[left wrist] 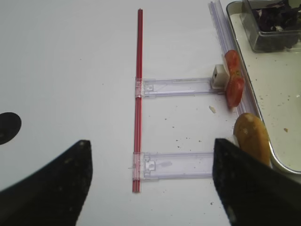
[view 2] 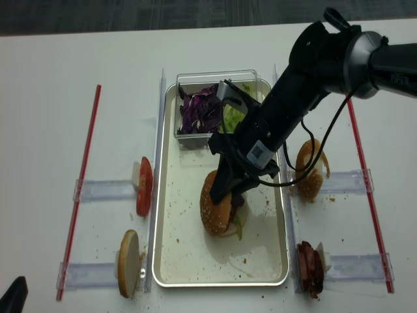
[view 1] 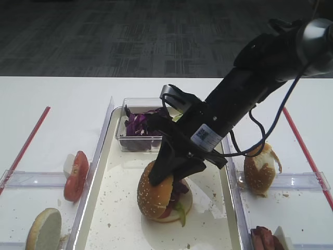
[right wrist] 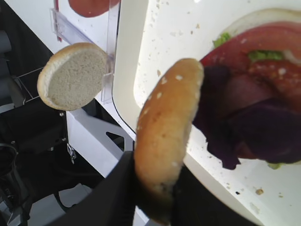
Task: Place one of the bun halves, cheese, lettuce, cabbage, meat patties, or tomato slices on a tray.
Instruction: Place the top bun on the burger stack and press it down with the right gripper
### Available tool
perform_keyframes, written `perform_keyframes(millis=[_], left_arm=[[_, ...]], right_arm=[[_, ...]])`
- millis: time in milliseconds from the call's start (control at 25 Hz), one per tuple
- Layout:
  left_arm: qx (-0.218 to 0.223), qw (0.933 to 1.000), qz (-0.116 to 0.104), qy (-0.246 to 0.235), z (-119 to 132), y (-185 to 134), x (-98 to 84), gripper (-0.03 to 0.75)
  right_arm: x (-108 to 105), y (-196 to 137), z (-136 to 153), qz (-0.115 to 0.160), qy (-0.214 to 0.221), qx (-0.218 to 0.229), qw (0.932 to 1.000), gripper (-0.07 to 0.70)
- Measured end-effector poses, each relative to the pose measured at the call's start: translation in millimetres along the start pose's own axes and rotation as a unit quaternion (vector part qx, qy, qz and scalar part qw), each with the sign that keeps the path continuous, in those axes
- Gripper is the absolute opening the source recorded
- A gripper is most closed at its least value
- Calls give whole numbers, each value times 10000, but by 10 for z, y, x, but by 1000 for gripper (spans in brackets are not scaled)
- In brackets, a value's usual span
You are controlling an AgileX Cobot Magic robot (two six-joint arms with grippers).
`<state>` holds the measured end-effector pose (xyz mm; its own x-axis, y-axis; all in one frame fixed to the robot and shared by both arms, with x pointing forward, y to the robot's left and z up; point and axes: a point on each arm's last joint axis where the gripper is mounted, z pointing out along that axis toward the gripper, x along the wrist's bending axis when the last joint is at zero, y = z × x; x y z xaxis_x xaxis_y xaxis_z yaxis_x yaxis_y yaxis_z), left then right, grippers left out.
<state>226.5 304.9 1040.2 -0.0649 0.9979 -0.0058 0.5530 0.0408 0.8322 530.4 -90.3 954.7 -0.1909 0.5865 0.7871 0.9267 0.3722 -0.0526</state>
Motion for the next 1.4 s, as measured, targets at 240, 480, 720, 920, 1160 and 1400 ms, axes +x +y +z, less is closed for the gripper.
perform_keyframes(millis=[240, 480, 720, 920, 1160, 1400], left_arm=[[0, 10000, 0, 0, 0, 0, 0, 491], [0, 10000, 0, 0, 0, 0, 0, 491], [0, 10000, 0, 0, 0, 0, 0, 491], [0, 10000, 0, 0, 0, 0, 0, 491], [0, 10000, 0, 0, 0, 0, 0, 491], [0, 10000, 0, 0, 0, 0, 0, 491]], right_arm=[[-15, 19, 7, 3, -33, -38, 10000, 197], [-32, 32, 1, -15, -178, -74, 9998, 198], [-100, 11, -3, -26, -548, 40, 9985, 287], [-118, 8, -5, -53, -648, 57, 9979, 591], [-133, 24, -40, -58, -939, 110, 9955, 687], [-65, 101, -103, -96, -1014, -27, 9948, 689]])
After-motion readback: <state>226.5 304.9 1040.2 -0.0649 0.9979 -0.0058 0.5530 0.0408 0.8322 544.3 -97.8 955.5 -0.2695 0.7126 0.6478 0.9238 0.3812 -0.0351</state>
